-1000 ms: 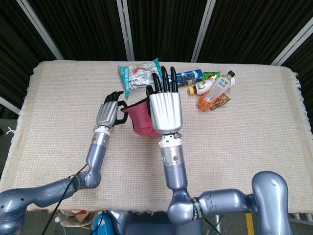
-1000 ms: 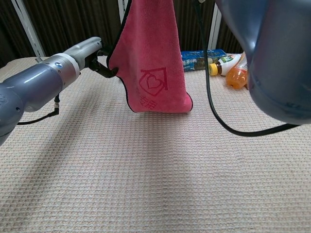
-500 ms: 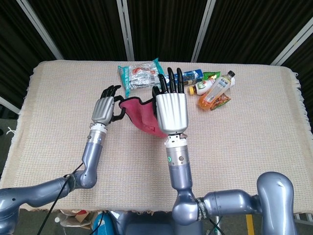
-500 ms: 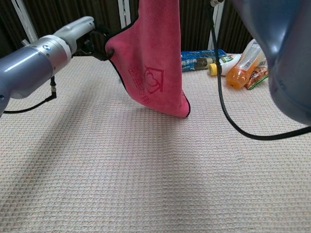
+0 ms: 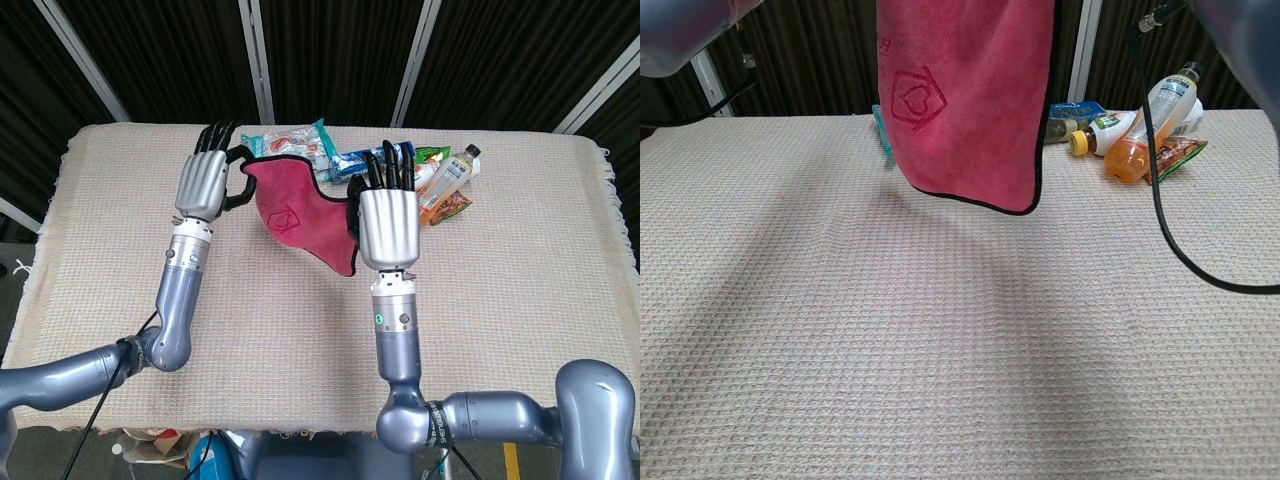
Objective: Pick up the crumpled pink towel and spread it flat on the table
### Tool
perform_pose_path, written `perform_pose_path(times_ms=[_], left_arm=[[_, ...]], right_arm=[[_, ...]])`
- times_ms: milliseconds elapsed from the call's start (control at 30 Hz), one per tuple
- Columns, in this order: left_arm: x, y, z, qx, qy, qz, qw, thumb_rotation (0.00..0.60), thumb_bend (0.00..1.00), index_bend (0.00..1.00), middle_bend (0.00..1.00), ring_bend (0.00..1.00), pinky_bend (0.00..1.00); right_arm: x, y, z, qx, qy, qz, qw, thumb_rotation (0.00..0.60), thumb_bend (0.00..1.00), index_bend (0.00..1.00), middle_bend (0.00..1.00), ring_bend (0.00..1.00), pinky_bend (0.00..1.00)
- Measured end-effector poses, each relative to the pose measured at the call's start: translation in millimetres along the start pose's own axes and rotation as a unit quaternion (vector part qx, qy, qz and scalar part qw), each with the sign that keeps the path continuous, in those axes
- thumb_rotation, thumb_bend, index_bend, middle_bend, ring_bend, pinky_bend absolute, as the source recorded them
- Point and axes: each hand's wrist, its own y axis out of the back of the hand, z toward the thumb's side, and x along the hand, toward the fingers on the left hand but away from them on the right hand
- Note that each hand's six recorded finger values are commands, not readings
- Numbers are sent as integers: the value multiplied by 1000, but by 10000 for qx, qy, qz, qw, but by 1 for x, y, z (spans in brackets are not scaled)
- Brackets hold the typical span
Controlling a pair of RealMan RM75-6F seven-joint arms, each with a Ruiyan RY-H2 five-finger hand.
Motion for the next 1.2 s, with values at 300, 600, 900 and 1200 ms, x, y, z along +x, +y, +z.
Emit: perform_pose_path(times_ms=[300,600,900,1200], left_arm=[[10,0,13,60,45,38,10000,600,525,635,97,0,0],[21,-16,20,159,61,16,9999,600,525,635,104,0,0],[36,-36,37,47,-46,94,9999,600,525,635,113,0,0],[37,-51,55,-30,-277,110,9996,600,525,640,113,0,0]], right_arm=[[-13,-7,-33,-3,-259,28,9997,600,537,598,264,95,40],[-32,-21,-48,-6,-341,42,9994,600,538,598,264,95,45],[-60,-31,-58,-96,-414,-23,9991,600,541,598,264,95,61],[-60,-35,-69,-185,-502,8,9986,600,541,600,266,95,61]])
